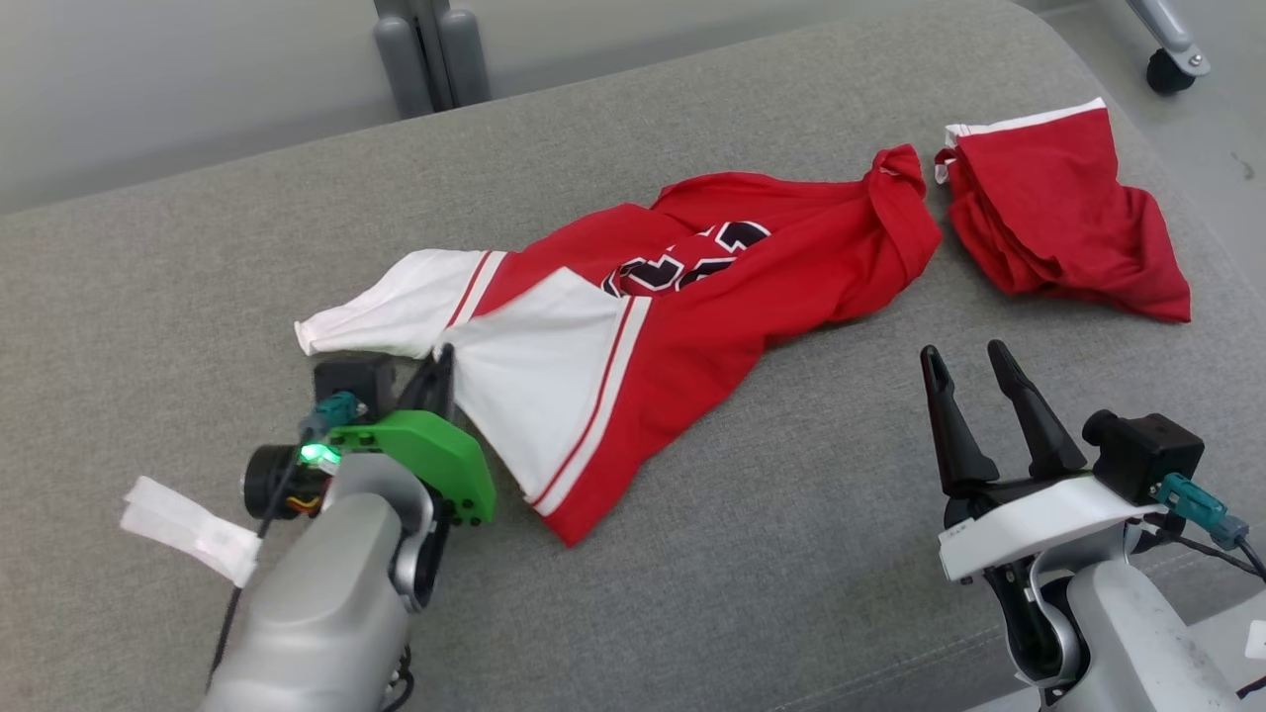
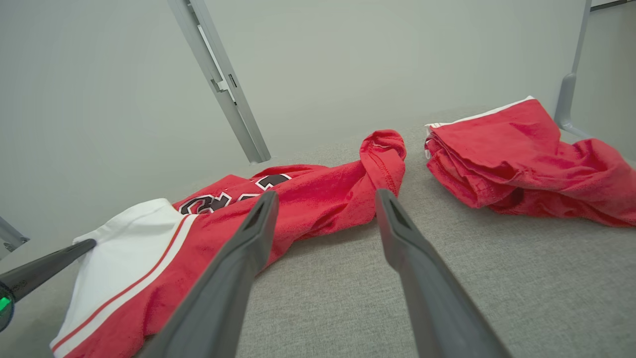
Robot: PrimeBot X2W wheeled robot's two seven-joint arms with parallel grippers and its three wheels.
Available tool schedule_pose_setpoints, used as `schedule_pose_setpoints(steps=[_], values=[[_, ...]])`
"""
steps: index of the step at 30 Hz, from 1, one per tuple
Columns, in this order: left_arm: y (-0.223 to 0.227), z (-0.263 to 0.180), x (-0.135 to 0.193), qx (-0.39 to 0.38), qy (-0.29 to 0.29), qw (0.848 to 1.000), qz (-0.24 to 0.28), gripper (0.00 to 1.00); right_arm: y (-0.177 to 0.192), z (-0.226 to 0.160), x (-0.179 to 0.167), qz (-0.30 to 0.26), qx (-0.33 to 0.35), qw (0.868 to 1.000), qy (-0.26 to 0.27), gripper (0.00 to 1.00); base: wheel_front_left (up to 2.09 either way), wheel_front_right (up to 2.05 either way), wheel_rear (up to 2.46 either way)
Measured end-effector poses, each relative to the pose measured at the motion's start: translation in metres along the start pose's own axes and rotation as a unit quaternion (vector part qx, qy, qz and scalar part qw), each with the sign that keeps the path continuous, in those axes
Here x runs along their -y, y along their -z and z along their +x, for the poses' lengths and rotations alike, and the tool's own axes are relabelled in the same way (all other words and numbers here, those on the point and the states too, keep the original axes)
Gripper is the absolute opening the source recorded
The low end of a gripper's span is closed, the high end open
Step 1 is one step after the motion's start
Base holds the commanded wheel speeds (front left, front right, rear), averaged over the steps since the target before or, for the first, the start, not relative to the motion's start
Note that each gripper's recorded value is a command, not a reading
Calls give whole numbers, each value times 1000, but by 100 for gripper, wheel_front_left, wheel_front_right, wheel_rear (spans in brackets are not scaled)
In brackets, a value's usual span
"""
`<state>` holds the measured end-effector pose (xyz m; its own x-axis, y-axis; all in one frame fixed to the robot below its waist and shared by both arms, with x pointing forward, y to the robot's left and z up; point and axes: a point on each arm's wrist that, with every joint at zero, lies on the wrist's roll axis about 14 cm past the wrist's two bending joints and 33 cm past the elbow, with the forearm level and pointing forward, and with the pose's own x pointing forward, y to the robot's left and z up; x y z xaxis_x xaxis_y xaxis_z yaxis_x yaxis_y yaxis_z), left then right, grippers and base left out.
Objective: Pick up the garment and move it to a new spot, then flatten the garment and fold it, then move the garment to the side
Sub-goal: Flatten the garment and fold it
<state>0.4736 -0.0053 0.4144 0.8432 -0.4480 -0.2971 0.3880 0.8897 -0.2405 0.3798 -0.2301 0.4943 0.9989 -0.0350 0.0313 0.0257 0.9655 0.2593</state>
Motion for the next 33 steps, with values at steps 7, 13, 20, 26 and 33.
schedule_pose_setpoints(steps=[7, 13, 20, 26, 33], values=[[-77, -11, -29, 103, -17, 993, 50, 0, -4, -1, -15, 13, 10, 1000, -13, 100, 0, 0, 0], [-182, -28, -38, 220, -26, 967, 127, 0, -4, -7, -26, 24, 13, 999, -22, 100, 0, 0, 0], [-308, -71, 2, 378, 8, 904, 201, 0, -15, -9, -30, 34, 32, 999, -21, 100, 0, 0, 0], [-253, -70, 27, 333, 69, 906, 251, 0, -7, -7, -38, 43, 23, 999, -25, 100, 0, 0, 0], [-82, -87, 36, 157, 143, 940, 266, 0, 7, -6, -40, 51, 5, 998, -23, 100, 0, 0, 0]])
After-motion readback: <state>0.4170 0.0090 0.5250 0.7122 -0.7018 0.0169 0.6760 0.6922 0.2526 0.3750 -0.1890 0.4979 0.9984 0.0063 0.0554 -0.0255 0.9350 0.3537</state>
